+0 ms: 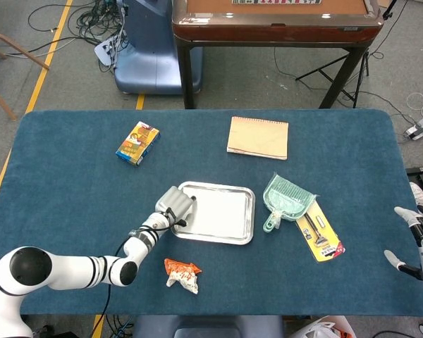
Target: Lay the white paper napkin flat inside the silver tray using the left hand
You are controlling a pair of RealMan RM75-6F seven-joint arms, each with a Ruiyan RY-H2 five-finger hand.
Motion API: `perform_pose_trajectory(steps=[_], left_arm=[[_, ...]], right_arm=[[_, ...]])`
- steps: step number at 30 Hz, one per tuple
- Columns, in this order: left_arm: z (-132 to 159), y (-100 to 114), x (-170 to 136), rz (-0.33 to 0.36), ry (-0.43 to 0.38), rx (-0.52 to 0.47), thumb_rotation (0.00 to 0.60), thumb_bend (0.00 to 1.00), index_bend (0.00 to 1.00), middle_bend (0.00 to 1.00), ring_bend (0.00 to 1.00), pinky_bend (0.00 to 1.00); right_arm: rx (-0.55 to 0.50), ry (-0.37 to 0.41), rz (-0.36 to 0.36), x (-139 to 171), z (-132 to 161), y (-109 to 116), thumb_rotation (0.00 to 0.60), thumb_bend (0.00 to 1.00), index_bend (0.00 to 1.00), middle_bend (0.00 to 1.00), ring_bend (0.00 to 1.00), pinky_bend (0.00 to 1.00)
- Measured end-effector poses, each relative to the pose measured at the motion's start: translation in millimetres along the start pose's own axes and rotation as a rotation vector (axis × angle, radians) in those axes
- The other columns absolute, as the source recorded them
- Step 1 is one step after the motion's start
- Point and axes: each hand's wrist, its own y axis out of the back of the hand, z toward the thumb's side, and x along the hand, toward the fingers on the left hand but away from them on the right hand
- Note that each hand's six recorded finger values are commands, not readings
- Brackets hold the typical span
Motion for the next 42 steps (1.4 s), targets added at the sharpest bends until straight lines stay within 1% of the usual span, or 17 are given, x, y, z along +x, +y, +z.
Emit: perform_pose_trajectory(steps=[8,14,18,20,24,27,32,36,40,41,42], left_arm=[[-1,5,-1,0.023,0.001,-0.015,0.251,0.47,0.20,1.00,1.00,1.00],[-19,12,-12,0.060,0.022,-0.061,0.250,0.47,0.19,1.00,1.00,1.00],[-36,16,-26,0.092,0.043,-0.101,0.249,0.47,0.18,0.99,1.00,1.00],[-46,18,-33,0.114,0.061,-0.125,0.249,0.47,0.17,0.95,0.98,1.00],[-74,19,-52,0.168,0.122,-0.183,0.249,0.47,0.16,0.91,0.93,1.00],[-95,16,-66,0.185,0.169,-0.226,0.250,0.47,0.16,0.88,0.90,1.00],[-126,9,-88,0.203,0.243,-0.285,0.251,0.47,0.16,0.74,0.75,0.99],[-147,-5,-110,0.210,0.305,-0.338,0.268,0.47,0.16,0.63,0.65,0.98],[-164,-23,-134,0.211,0.368,-0.374,0.268,0.47,0.16,0.52,0.54,0.84],[-168,-28,-140,0.212,0.384,-0.383,0.291,0.47,0.16,0.48,0.50,0.79],[-173,-34,-148,0.215,0.406,-0.397,0.311,0.47,0.16,0.47,0.48,0.76]], right_arm=[[0.001,-0.001,-0.002,0,0,1,0.600,0.16,0.20,0.26,0.11,0.17],[0.002,0.004,-0.003,-2,1,2,0.600,0.16,0.20,0.26,0.11,0.17],[0.003,0.014,-0.002,-5,4,1,0.600,0.16,0.20,0.26,0.11,0.17],[0.003,0.018,-0.002,-6,5,2,0.600,0.16,0.20,0.26,0.11,0.17],[0.004,0.024,0.002,-7,7,1,0.600,0.16,0.20,0.26,0.11,0.17],[0.004,0.032,0.007,-9,10,-1,0.600,0.16,0.20,0.26,0.11,0.17],[0.003,0.052,0.012,-13,15,-2,0.600,0.16,0.20,0.26,0.11,0.17],[0.006,0.066,0.028,-16,17,-4,0.600,0.16,0.20,0.26,0.11,0.17],[0.018,0.087,0.053,-19,20,-6,0.600,0.16,0.20,0.26,0.12,0.17],[0.023,0.094,0.057,-20,21,-6,0.600,0.16,0.20,0.25,0.11,0.17],[0.025,0.099,0.060,-21,22,-6,0.600,0.16,0.20,0.25,0.12,0.17]])
